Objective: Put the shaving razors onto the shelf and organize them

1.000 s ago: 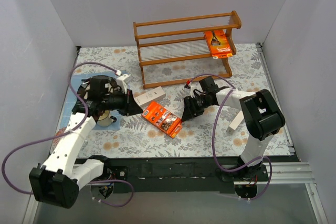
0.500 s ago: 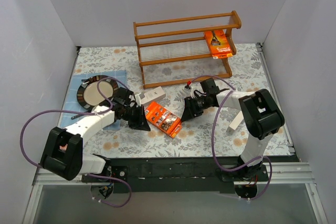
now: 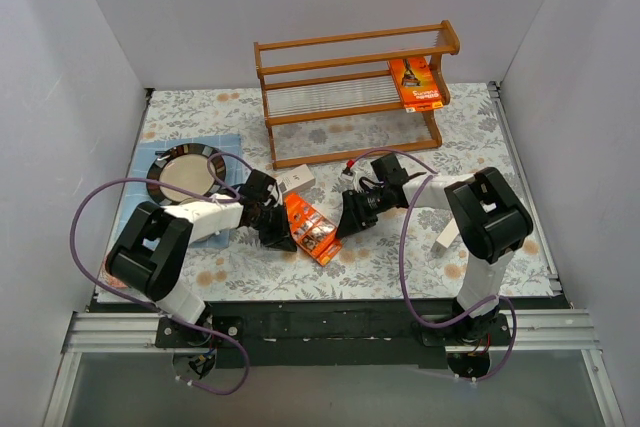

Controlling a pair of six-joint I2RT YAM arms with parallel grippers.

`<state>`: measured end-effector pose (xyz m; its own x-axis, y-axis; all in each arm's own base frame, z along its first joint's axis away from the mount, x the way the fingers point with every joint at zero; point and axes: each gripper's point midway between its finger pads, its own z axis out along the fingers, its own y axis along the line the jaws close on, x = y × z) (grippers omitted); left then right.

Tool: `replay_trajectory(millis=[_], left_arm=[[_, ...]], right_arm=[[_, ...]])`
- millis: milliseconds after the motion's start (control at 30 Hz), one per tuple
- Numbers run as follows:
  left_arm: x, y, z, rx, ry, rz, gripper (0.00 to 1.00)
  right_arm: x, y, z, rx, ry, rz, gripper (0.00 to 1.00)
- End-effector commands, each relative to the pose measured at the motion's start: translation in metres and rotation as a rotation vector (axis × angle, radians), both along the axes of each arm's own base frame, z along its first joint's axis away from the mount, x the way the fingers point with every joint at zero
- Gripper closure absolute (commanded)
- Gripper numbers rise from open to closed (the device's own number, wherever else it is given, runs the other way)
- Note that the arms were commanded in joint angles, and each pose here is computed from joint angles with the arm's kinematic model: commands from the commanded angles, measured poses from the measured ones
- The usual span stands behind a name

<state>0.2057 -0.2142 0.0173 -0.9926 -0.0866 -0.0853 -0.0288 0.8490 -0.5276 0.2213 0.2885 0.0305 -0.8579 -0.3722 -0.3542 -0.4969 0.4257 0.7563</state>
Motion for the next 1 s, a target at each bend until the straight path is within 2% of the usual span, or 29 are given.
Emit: replay_trajectory(millis=[0,333,400,600,667,700,867,967], left_arm=[[0.022,-0.009,-0.004,0.024,-0.063,0.03,1.0],[0.007,-0.01,-0.01,0.04,-0.046,0.023,1.0],[0.005,-0.009,-0.009,0.039,-0.048,0.025,1.0],[0.0,-0.008,-0.009,0.037,-0.044,0.024,1.0],[0.001,-0.01,-0.009,0.033,-0.046,0.024,1.0],[0.002,-0.01,-0.008,0.032,-0.047,0.023,1.0],[0.002,-0.012,-0.009,0.029,-0.044,0.021,1.0],[0.002,-0.012,-0.01,0.031,-0.042,0.023,1.0]], right_arm=[[-0.028,-0.046,-0.062,-0.305,0.067,-0.043,0.46],[-0.036,-0.058,-0.068,-0.37,0.092,-0.071,0.53],[-0.041,-0.065,-0.069,-0.407,0.112,-0.074,0.5],[-0.056,-0.073,-0.067,-0.427,0.145,-0.074,0.49],[-0.058,-0.076,-0.068,-0.444,0.15,-0.075,0.45],[-0.056,-0.076,-0.069,-0.442,0.143,-0.08,0.42],[-0.045,-0.058,-0.064,-0.345,0.121,-0.088,0.41],[-0.047,-0.054,-0.067,-0.326,0.149,-0.069,0.46]])
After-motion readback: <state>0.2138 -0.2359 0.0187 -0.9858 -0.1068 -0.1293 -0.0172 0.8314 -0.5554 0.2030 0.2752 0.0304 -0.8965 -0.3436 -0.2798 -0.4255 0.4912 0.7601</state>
